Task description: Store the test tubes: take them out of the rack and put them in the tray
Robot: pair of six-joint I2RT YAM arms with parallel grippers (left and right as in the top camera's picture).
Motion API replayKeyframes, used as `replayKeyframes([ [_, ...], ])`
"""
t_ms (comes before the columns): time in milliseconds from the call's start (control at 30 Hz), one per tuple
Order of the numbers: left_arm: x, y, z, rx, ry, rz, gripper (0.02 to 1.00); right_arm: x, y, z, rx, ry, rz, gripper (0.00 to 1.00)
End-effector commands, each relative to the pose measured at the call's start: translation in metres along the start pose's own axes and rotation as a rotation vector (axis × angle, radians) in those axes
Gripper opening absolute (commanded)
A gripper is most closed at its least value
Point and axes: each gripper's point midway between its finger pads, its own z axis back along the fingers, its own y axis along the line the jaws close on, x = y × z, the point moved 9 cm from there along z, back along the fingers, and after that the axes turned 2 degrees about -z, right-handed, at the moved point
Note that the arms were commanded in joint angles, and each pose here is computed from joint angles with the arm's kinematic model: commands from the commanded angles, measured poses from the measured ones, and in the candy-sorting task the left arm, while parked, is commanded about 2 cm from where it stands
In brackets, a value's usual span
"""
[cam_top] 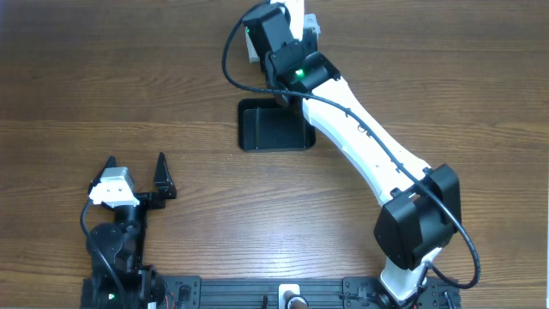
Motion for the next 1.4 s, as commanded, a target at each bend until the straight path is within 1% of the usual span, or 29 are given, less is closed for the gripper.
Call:
replayKeyframes([
  [33,-0.001,0.000,0.000,-0.008,0.003,-0.014,0.998,-0.007,0.007,0.009,0.113,0.104,-0.198,0.009],
  [200,-0.001,0.000,0.000,-0.008,0.003,-0.014,0.998,-0.028,0.007,-0.009,0.109,0.229,-0.247,0.012],
  [333,-0.001,0.000,0.000,-0.008,0.003,-0.014,0.998,-0.048,0.010,-0.024,0.135,0.354,-0.231,0.007],
  [567,-0.001,0.000,0.000,-0.008,0.003,-0.015,0.998,-0.072,0.006,-0.044,0.094,0.468,-0.212,0.014],
  [667,-0.001,0.000,0.000,-0.008,0.003,-0.014,0.998,-0.078,0.007,-0.048,0.104,0.506,-0.211,0.016],
  [733,-0.001,0.000,0.000,-0.008,0.003,-0.014,0.998,-0.080,0.008,-0.050,0.112,0.519,-0.214,0.016],
  [1033,-0.001,0.000,0.000,-0.008,0.003,-0.014,0.998,-0.088,0.007,-0.061,0.093,0.543,-0.211,0.025],
  [1267,-0.001,0.000,0.000,-0.008,0.003,-0.015,0.998,-0.098,0.015,-0.071,0.130,0.582,-0.215,0.029],
  [1400,-0.001,0.000,0.000,-0.008,0.003,-0.014,0.998,-0.098,0.016,-0.073,0.135,0.575,-0.219,0.038],
])
